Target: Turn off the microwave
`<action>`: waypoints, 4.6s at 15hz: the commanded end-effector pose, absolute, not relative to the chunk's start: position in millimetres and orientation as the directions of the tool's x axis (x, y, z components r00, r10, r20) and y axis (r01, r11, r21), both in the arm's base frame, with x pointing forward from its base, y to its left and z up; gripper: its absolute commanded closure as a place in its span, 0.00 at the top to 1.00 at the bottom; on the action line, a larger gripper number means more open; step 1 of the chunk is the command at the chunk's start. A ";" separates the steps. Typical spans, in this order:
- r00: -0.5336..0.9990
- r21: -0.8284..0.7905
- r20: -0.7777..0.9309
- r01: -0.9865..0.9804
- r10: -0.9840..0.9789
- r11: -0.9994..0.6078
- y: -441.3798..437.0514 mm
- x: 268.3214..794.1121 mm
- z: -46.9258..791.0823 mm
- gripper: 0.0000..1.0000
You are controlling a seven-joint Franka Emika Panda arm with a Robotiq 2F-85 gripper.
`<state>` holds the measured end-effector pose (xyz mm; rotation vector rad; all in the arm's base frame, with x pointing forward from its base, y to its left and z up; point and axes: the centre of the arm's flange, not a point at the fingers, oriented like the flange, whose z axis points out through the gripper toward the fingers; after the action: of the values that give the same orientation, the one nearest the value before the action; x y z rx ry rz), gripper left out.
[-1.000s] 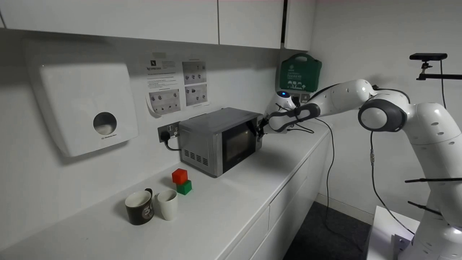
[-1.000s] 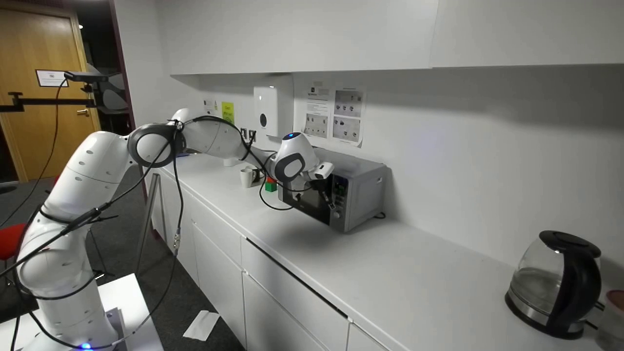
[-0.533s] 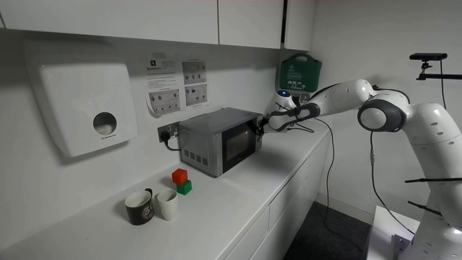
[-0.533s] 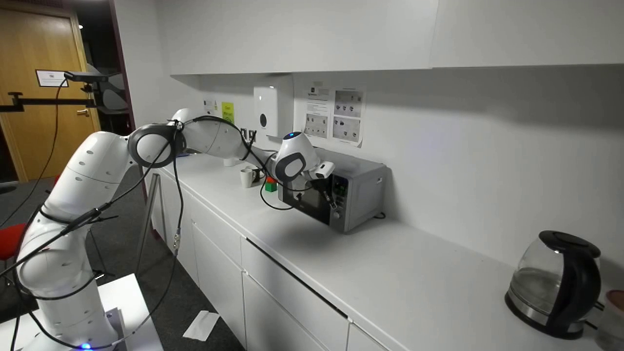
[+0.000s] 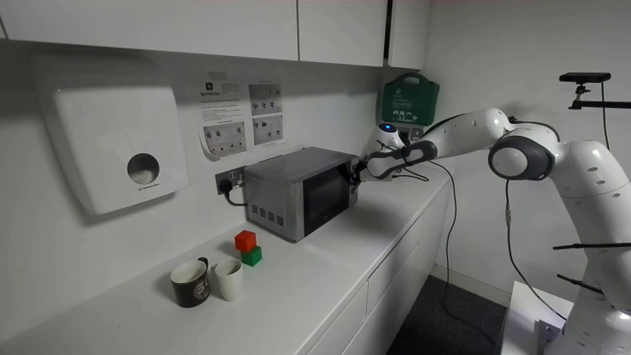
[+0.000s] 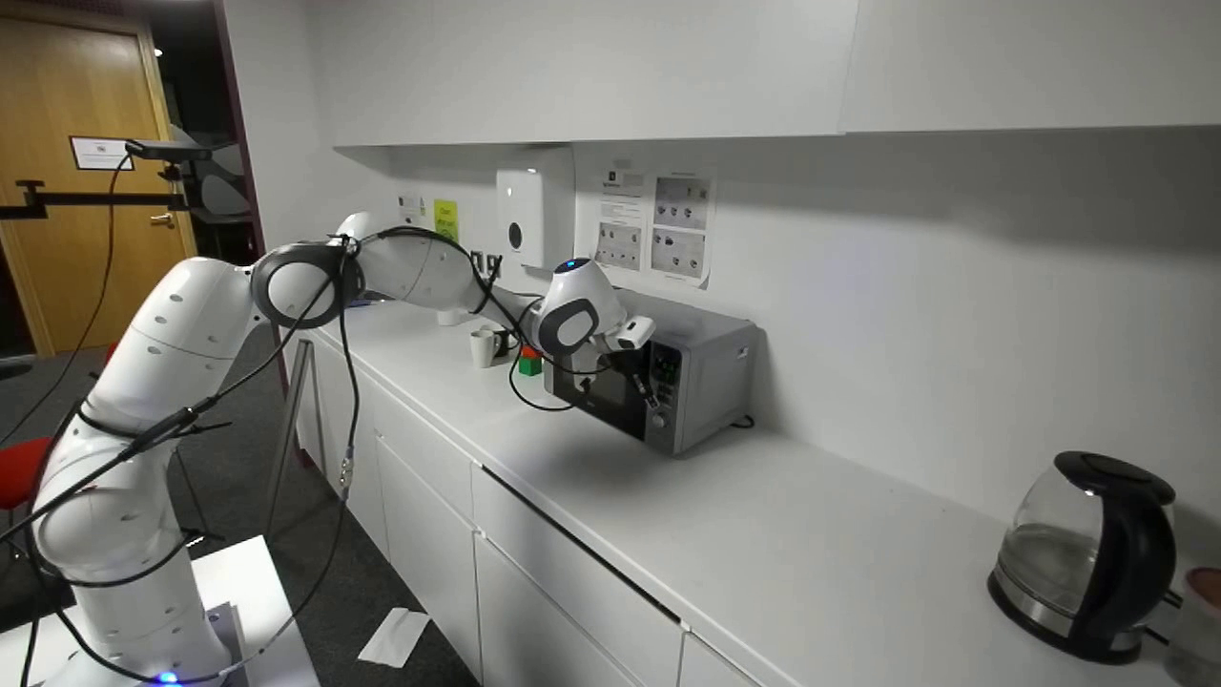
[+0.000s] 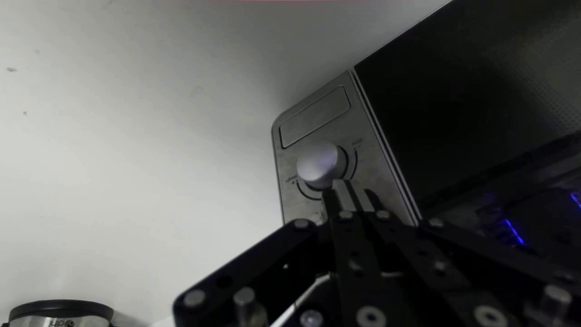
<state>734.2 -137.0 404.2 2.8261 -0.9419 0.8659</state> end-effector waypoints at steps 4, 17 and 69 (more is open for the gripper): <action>0.638 -0.168 0.534 -0.563 -0.555 -0.809 -135.9 752.4 414.2 0.00; 0.721 0.014 0.365 -0.636 -0.589 -0.771 -145.6 569.3 463.1 0.00; 0.490 -0.430 0.613 -0.451 -0.619 -0.782 -110.0 430.0 521.7 0.42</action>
<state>430.0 -110.0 521.7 2.8900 -1.0536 1.3377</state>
